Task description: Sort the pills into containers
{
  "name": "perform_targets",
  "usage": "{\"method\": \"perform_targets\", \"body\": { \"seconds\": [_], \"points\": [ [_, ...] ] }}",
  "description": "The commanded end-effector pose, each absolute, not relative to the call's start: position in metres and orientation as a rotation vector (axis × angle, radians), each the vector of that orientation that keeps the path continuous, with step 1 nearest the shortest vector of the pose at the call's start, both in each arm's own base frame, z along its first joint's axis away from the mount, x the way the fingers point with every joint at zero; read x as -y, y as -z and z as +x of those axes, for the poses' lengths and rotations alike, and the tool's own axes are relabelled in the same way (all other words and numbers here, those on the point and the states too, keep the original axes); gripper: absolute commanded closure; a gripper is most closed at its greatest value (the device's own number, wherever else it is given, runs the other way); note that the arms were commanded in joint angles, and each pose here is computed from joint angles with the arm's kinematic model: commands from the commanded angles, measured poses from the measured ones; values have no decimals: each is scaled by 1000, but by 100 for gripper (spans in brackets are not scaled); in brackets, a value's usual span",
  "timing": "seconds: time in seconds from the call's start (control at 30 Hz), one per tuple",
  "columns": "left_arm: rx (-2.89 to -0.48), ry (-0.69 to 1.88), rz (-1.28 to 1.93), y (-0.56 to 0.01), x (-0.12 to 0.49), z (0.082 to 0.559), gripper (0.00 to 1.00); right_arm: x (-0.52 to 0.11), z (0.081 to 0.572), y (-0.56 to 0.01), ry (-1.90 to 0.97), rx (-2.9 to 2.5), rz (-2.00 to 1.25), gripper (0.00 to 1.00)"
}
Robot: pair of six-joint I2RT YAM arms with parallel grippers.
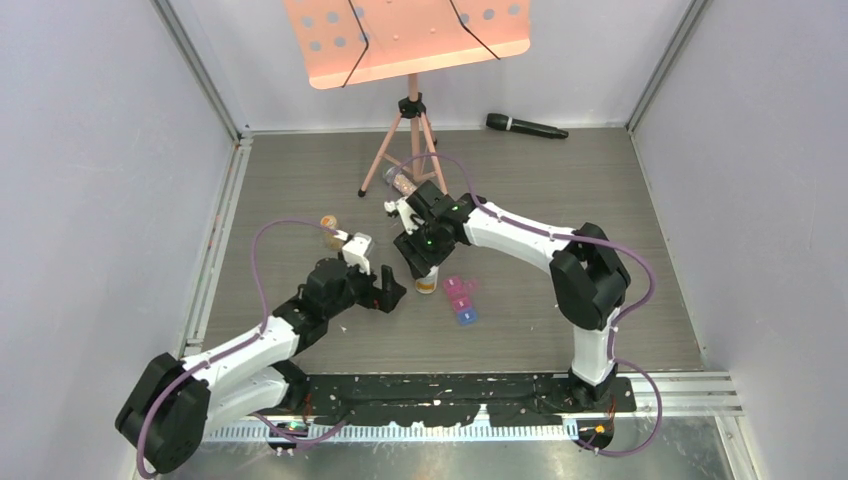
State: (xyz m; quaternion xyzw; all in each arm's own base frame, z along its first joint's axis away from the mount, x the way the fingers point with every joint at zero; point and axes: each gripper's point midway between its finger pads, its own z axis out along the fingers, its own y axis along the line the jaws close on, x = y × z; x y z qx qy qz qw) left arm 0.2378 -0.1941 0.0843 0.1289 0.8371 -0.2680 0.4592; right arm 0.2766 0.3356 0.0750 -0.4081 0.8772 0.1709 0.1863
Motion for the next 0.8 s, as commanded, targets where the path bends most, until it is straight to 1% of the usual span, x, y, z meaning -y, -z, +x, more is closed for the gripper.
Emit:
{"method": "perform_targets", "body": {
  "seconds": [0.0, 0.13, 0.2, 0.37, 0.63, 0.77],
  "points": [
    [-1786, 797, 560, -128, 236, 236, 11, -346, 272, -146, -676, -2437, -943, 61],
    [-1662, 862, 714, -137, 253, 223, 13, -348, 264, -177, -792, -2414, -867, 60],
    [-1590, 878, 739, -144, 257, 221, 13, -348, 259, -196, -842, -2379, -849, 60],
    [-1424, 907, 791, -172, 266, 218, 12, -351, 248, -219, -933, -2363, -832, 60],
    [-1331, 844, 799, -187, 267, 229, 12, -350, 235, -234, -1009, -2353, -815, 60],
    [-1327, 850, 775, -190, 269, 233, 16, -352, 233, -237, -1034, -2343, -811, 60]
  ]
}}
